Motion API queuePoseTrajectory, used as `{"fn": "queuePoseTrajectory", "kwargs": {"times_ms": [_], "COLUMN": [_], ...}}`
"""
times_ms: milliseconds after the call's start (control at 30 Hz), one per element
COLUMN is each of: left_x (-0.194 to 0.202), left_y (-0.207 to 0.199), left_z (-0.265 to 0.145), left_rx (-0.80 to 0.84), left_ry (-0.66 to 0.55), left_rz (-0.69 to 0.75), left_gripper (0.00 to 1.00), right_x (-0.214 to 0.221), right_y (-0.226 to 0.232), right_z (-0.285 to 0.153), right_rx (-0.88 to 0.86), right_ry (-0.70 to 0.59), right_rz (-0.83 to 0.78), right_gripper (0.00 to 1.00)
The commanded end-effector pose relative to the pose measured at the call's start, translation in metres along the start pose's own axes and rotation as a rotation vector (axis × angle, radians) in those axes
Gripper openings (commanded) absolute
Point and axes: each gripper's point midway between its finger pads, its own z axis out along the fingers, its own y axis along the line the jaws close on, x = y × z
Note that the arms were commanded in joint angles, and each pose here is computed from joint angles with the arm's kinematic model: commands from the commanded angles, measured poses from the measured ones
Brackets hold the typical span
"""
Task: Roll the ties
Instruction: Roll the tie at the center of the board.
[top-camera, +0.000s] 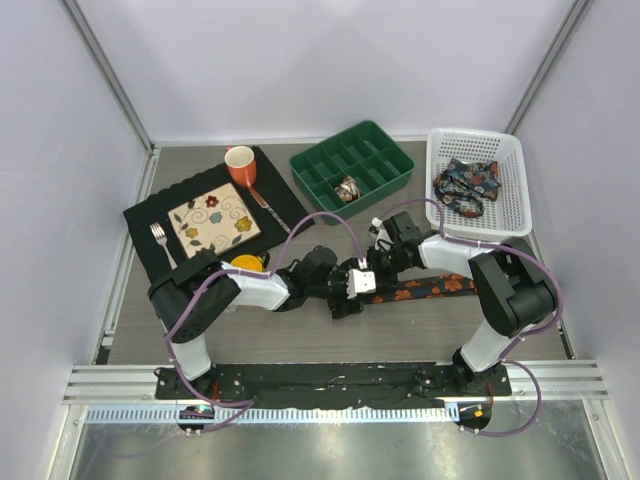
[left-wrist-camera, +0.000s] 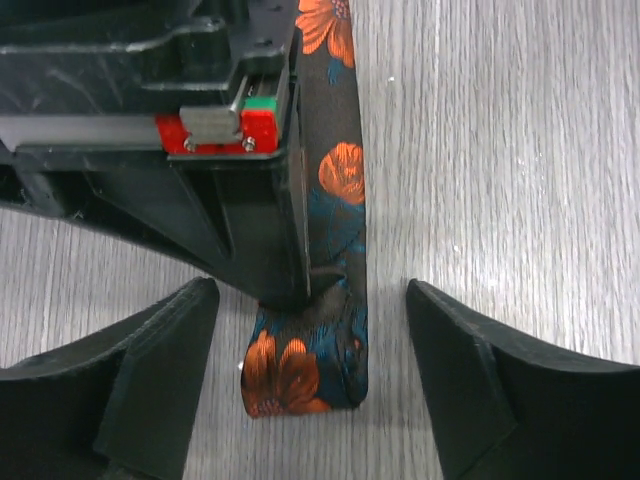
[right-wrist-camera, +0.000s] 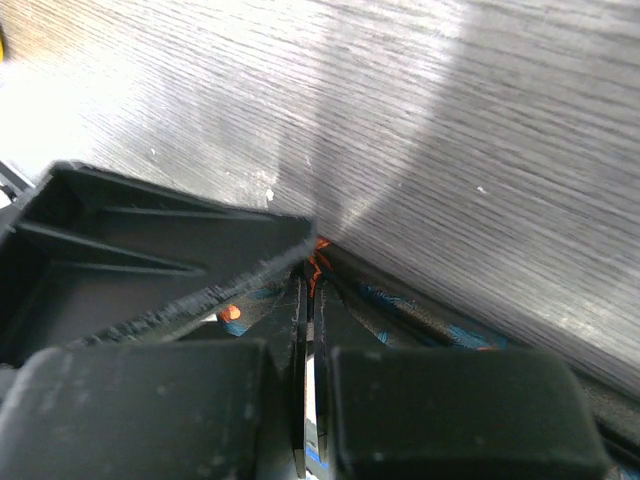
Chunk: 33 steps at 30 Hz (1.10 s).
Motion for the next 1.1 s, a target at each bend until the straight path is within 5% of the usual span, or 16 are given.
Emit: {"fn": "queuePoseTrajectory", "kwargs": {"times_ms": [0,133,733,800,933,1067], "left_x": [0.017,0.024,0.032,0.035,0.032,0.024], "left_y": [-0.001,-0.005,-0.019,-0.020,-0.019,-0.012], "left_z": [0.005,0.003,-0.005,-0.005,-0.011,-0.022], "left_rx": [-0.025,-0.016,0.033,0.035,0.046,0.043], "left_ry": [0.044,0.076,0.116,0.132,0.116,0.065], "left_rz": [-0.002,-0.027,-0.089,-0.105,-0.121,-0.149], "left_gripper": [0.71,0.53,0.15,0.19,0.47,0.59], "right_x": [-0.013,-0.016,-0.024,-0.025,-0.025,-0.022], "right_y": [0.011,0.019,0.002,-0.007,-0.023,-0.033], "right_z": [-0.012,-0.018,-0.013,-0.007,0.002,0.007], "right_rx": [0.000,-0.018,0.073,0.099,0.153,0.181], "right_ry": [-0.059,-0.074,-0.087,-0.075,-0.063,-0.052], "right_rz": [-0.051,-0.056,-0.061,-0.060,-0.064,-0.062], "right_gripper": [0.01,0.01,0.01,0.01,0.01,0.01]}}
